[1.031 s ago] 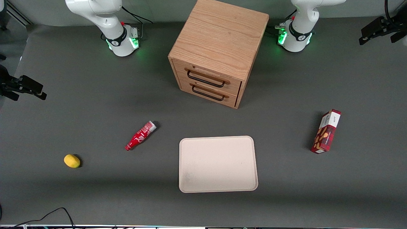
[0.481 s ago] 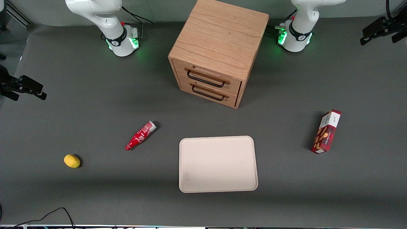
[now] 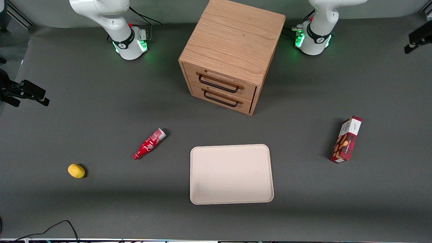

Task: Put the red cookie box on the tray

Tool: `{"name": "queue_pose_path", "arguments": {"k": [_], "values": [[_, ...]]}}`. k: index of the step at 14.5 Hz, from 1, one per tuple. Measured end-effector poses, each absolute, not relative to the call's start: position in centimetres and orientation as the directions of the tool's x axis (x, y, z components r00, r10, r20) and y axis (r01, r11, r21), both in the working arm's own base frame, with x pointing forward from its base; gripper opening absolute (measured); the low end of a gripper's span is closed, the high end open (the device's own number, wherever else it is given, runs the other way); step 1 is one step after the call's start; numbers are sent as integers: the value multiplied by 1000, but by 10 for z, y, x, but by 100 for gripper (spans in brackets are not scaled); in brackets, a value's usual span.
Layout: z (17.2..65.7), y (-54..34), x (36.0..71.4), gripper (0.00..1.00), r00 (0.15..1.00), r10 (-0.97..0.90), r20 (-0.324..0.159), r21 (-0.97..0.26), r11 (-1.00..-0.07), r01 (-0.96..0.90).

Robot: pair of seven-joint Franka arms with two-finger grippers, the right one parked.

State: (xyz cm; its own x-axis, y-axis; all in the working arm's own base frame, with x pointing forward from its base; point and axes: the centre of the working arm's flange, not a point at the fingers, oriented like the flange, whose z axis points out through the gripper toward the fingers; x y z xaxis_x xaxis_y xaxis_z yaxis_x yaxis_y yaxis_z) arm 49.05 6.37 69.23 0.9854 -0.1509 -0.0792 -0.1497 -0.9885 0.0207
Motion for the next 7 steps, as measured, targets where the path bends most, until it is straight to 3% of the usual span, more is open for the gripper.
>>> {"name": "queue_pose_path", "arguments": {"k": [2, 7], "values": [[667, 83, 520, 100, 970, -233, -70, 20, -972, -232], [551, 88, 600, 100, 910, -395, -125, 66, -919, -389]]}}
